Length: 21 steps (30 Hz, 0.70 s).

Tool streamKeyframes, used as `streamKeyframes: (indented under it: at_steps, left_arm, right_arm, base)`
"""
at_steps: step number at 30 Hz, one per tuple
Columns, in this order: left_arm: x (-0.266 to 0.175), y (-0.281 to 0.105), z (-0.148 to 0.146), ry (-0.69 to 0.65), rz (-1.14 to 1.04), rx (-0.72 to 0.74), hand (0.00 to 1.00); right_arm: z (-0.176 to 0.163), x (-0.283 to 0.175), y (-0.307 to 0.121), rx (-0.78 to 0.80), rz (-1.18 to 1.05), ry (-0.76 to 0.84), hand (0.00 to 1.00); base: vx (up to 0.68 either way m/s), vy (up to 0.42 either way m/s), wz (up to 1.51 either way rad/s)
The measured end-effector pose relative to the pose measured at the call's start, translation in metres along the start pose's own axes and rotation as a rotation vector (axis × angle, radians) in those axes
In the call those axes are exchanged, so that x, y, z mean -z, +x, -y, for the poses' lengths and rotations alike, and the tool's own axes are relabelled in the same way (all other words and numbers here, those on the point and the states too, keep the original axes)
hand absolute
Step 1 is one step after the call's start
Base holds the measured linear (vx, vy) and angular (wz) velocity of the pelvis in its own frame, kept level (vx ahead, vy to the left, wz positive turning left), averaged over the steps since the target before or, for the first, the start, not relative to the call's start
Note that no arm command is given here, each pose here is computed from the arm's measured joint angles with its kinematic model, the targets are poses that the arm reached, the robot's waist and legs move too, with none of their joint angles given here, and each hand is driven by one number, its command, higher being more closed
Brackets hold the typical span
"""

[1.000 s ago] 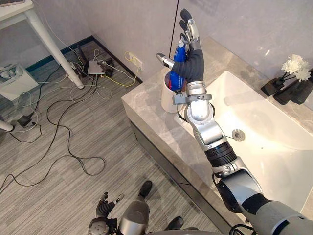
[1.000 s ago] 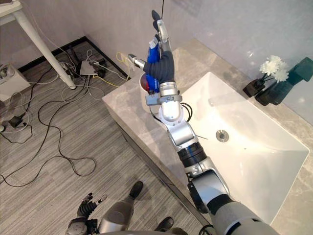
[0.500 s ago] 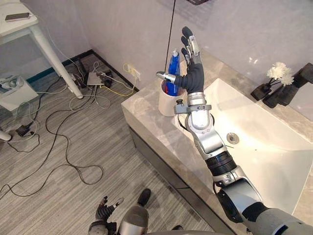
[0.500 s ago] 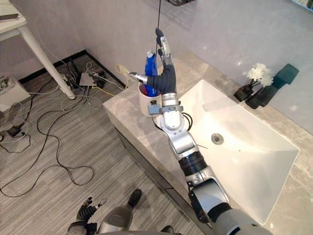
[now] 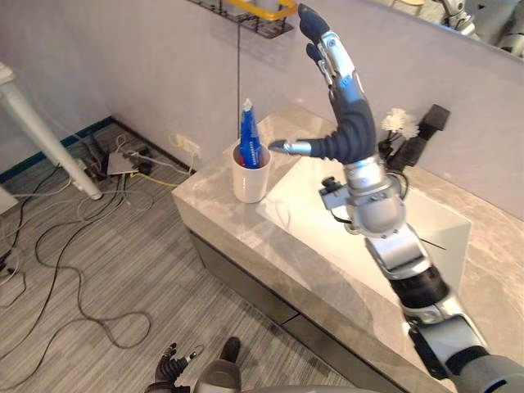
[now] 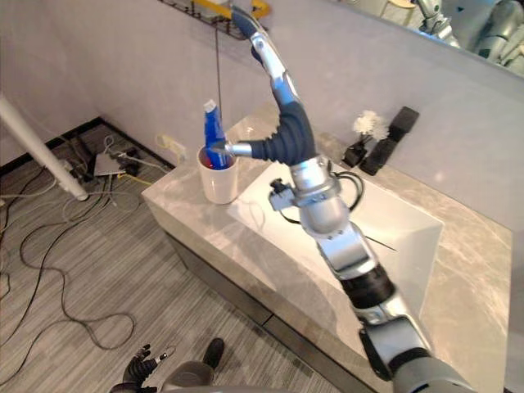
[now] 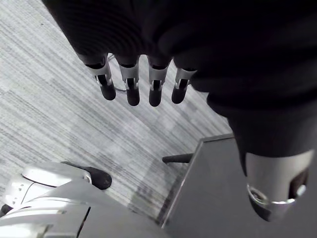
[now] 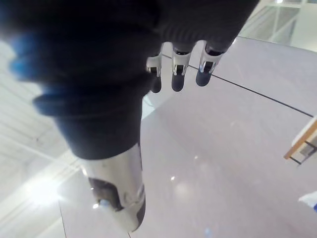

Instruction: Organize washtable

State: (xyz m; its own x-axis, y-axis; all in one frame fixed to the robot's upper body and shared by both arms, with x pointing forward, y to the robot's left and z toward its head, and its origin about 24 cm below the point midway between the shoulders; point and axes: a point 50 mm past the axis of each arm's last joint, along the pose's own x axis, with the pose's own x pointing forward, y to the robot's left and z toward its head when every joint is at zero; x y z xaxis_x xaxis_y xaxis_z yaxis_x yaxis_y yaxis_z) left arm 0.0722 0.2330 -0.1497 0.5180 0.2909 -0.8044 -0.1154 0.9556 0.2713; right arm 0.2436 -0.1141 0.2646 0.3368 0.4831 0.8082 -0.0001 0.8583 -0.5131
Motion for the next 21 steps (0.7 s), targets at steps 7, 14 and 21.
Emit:
streamKeyframes:
  at_steps: [7,14,21]
  left_arm:
    - [0.014,-0.004,0.000,0.003,-0.052,0.015,0.00]
    - [0.020,-0.006,0.003,-0.001,-0.070,0.036,0.00]
    - [0.021,-0.007,0.006,-0.009,-0.073,0.047,0.00]
  right_arm:
    - [0.108,-0.027,-0.035,0.293,0.009,-0.381,0.00]
    - [0.173,-0.051,-0.126,0.711,-0.232,-0.662,0.00]
    - [0.155,-0.053,-0.254,1.024,-0.785,-0.702,0.00]
  base:
    - [-0.04,0.013,-0.48]
    - [-0.01,0.011,-0.25]
    - [0.03,0.001,-0.11]
